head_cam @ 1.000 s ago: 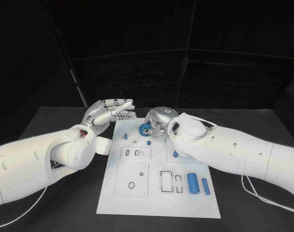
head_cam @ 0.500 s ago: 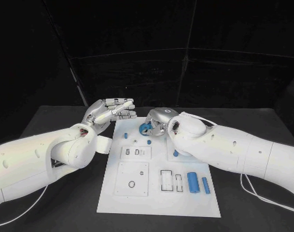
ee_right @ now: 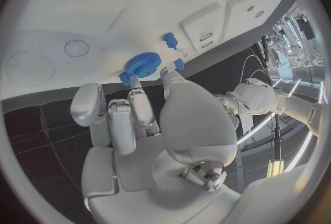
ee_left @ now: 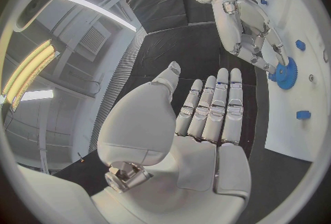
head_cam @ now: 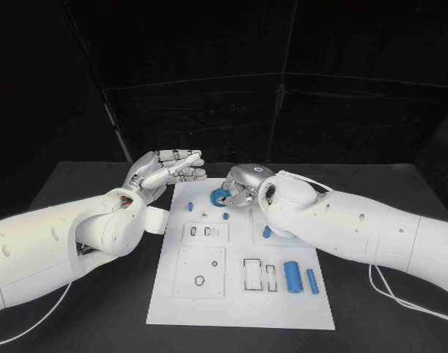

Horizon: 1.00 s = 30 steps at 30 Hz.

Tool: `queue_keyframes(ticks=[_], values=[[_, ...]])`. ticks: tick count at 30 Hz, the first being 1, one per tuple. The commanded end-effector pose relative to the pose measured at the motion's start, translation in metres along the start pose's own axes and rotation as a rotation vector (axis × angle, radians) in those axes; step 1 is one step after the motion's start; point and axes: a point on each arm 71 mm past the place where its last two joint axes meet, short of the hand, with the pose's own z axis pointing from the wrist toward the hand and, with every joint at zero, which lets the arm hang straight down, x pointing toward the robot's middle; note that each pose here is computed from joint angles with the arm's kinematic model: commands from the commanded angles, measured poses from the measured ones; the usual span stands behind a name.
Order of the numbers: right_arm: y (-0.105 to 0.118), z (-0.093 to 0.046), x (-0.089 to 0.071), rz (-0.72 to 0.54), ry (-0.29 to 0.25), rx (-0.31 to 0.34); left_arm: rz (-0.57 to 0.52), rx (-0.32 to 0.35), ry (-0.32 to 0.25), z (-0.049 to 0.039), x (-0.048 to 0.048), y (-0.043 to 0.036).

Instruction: Assemble the parts on the task board

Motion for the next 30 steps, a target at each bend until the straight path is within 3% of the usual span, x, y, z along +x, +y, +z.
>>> queue_keyframes(ticks=[1, 5, 12, 17, 22, 30], values=[[-0.001, -0.004, -0.009, 0.034, -0.093, -0.003, -0.002, 0.004, 0.013, 0.0007, 0.0009, -0.0012], [-0.008, -0.012, -0.014, 0.109, -0.131, -0.053, -0.001, 0.004, 0.011, 0.0006, -0.0001, -0.0011], [-0.045, -0.040, -0.023, 0.299, -0.123, -0.113, 0.002, 0.004, 0.004, 0.0001, -0.0032, -0.0013], [-0.090, -0.068, -0.032, 0.389, -0.123, -0.085, 0.002, 0.004, 0.005, 0.0001, -0.0033, -0.0013], [-0.130, -0.090, -0.039, 0.402, -0.128, -0.037, 0.001, 0.005, 0.006, 0.0001, -0.0032, -0.0013], [-0.168, -0.101, -0.041, 0.391, -0.138, 0.014, 0.002, 0.000, 0.006, 0.0012, -0.0050, -0.0001]])
